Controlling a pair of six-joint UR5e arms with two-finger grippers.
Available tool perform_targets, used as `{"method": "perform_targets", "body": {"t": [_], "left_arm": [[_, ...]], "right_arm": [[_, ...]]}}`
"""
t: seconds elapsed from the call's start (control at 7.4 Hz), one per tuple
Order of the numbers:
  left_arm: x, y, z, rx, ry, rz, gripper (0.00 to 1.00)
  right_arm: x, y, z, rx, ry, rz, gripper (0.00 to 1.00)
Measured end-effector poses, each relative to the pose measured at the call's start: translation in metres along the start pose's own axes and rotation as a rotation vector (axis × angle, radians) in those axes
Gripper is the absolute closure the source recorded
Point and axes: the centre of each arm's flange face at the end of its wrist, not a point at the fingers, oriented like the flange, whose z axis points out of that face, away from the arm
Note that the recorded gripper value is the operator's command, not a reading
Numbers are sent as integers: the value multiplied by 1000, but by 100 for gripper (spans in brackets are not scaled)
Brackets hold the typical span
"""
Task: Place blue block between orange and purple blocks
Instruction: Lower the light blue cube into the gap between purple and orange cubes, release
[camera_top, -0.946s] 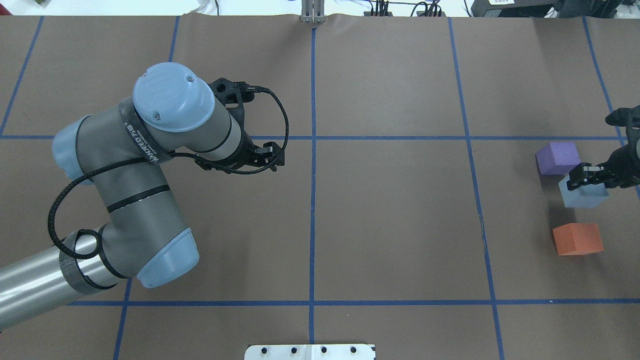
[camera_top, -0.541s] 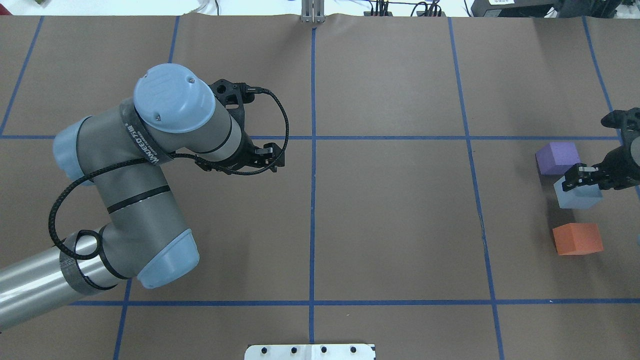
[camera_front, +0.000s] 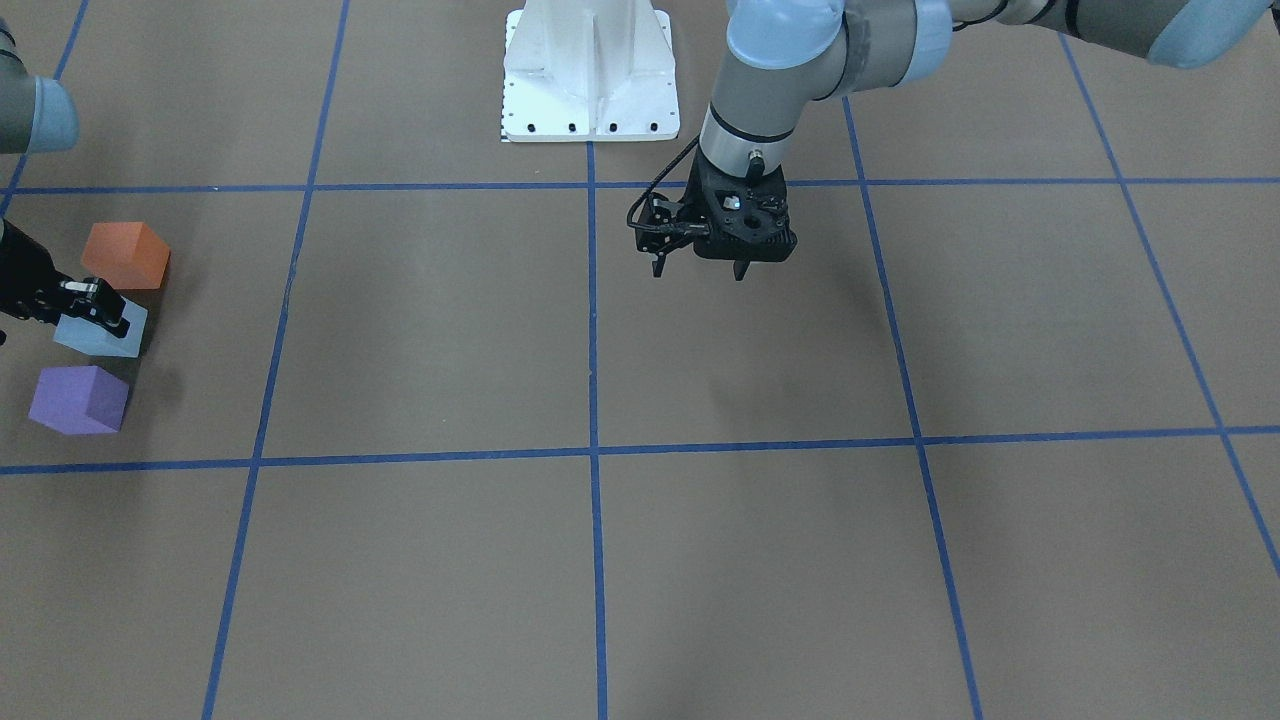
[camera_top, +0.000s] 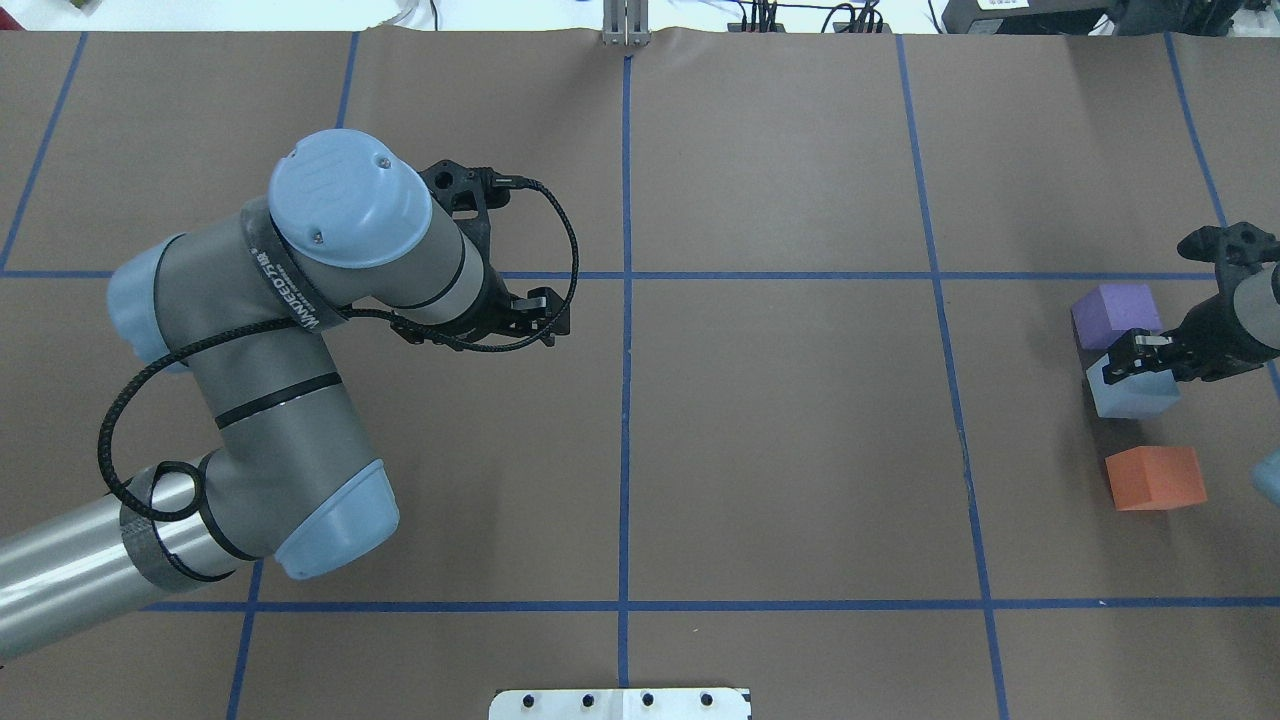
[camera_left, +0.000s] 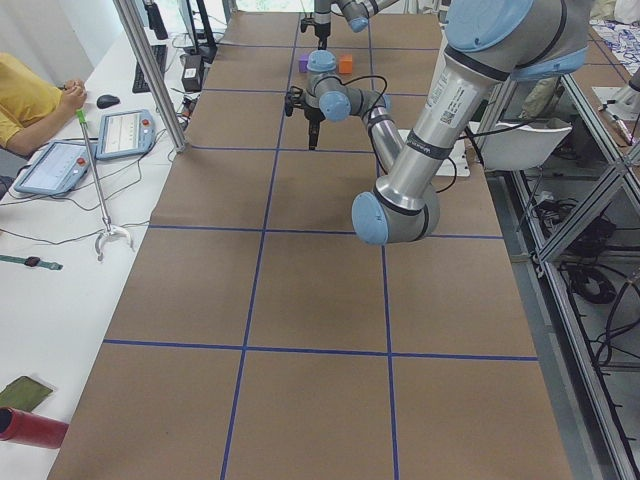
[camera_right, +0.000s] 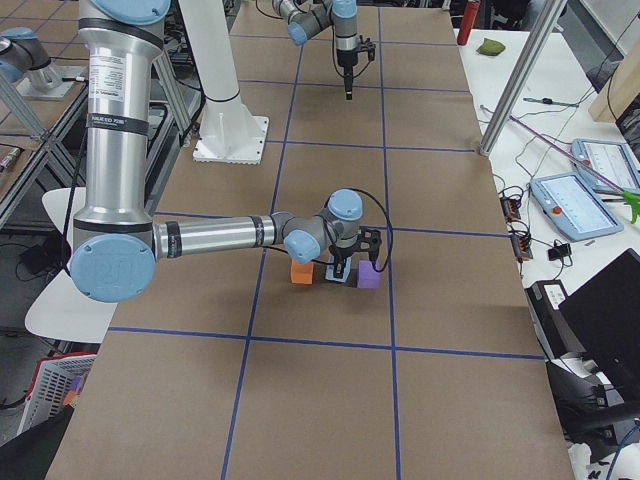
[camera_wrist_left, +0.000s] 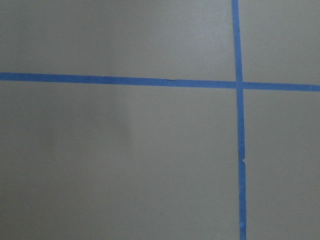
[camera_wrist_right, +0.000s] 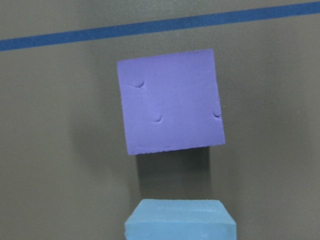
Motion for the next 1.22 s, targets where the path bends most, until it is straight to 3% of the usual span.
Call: {"method": "perform_targets", "body": {"t": [0.14, 0.27, 0.41, 1.22], "left_arm": [[0, 0, 0, 0, 0, 0, 0], [0, 0, 0, 0, 1, 0, 0], [1, 0, 0, 0, 1, 0, 0], [2, 1, 0, -1, 1, -3, 0]], "right_arm": [[-2, 0, 2, -1, -1, 0, 97], [-2, 0, 4, -4, 0, -1, 75], [-3, 1, 6, -7, 2, -3, 69], [1, 5, 7, -1, -1, -9, 70]]}}
